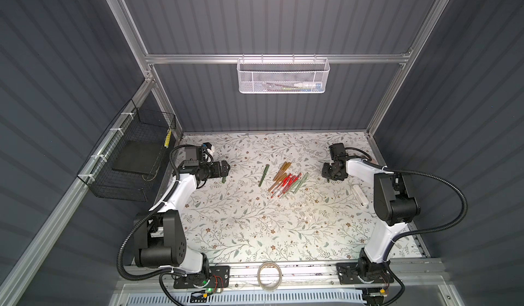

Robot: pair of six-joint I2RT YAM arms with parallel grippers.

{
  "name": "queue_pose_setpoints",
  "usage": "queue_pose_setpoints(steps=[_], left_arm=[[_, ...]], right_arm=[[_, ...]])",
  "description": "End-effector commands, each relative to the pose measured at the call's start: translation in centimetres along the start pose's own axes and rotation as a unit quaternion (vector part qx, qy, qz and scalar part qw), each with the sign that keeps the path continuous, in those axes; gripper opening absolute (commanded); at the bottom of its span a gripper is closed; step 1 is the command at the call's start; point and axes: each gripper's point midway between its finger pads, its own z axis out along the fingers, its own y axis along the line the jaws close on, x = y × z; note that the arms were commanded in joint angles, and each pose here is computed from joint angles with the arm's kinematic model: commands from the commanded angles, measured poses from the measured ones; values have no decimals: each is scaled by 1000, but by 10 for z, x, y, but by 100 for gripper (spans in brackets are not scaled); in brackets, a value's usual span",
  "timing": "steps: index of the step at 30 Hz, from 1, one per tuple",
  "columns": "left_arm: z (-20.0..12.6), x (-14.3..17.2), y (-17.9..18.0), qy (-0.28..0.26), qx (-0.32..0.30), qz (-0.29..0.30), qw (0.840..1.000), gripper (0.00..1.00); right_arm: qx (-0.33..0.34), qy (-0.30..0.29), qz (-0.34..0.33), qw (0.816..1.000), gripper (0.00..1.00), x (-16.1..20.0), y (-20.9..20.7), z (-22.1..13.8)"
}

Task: Remove pen caps from pens
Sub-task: Place the pen at the center of the table.

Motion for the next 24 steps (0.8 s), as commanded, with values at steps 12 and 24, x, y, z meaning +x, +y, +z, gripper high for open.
queue_pose_setpoints(steps=[12, 24], left_arm=[[-3, -9, -5, -7, 18, -8, 1000, 100], [-5, -13, -14, -7, 41, -7, 999, 100]], right_arm=[[36, 54, 0, 998, 13, 5, -11, 12], [34, 53, -2, 998, 30, 4, -10, 11]])
